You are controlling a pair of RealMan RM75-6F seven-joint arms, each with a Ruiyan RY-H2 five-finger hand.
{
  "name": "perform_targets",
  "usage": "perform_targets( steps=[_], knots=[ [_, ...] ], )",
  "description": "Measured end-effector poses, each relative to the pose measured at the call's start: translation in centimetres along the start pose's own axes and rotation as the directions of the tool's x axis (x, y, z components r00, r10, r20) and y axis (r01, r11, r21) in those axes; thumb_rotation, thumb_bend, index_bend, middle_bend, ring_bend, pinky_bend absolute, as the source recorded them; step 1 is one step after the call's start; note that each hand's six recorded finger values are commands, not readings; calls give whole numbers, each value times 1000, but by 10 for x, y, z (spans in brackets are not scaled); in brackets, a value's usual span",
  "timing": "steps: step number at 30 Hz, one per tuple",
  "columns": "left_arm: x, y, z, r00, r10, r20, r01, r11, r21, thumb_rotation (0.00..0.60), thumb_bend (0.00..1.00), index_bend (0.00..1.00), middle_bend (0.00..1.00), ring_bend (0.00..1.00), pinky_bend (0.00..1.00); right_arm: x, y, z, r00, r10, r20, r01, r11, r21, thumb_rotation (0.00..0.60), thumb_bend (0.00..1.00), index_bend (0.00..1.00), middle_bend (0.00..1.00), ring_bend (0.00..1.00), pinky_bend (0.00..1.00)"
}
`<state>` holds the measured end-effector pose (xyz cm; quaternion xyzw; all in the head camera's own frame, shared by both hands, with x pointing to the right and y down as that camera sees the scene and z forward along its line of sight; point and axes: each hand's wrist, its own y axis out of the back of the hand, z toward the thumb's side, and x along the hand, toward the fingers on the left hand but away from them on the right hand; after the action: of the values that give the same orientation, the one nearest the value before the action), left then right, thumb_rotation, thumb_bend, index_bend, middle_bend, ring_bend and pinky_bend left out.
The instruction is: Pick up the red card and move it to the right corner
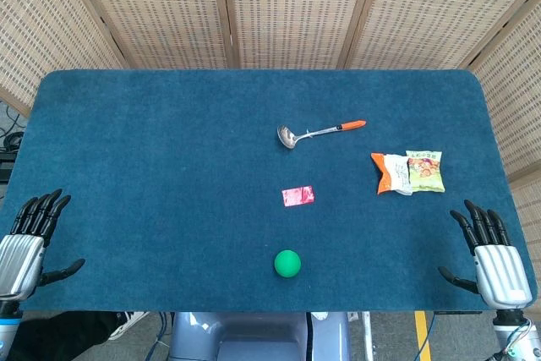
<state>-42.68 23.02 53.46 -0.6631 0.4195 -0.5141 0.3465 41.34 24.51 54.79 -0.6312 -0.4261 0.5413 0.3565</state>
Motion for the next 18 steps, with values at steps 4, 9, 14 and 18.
perform_targets(
  steps=[4,9,14,18],
  knots=[
    [0,0,0,1000,-2,-1,2,1000,0,600,51,0,0,0,0,0,0,0,1000,0,0,0,1000,0,600,180,105,0,0,0],
    [0,0,-1,1000,-2,-1,2,1000,0,600,51,0,0,0,0,0,0,0,1000,2,-2,-2,1000,-1,600,182,105,0,0,0],
    [1,0,-1,1000,-2,-2,2,1000,-2,600,51,0,0,0,0,0,0,2,1000,1,-8,-1,1000,-1,600,182,104,0,0,0],
    [1,0,-2,1000,-2,-2,2,1000,-2,600,51,0,0,0,0,0,0,3,1000,-1,-7,1,1000,0,600,182,105,0,0,0]
  ],
)
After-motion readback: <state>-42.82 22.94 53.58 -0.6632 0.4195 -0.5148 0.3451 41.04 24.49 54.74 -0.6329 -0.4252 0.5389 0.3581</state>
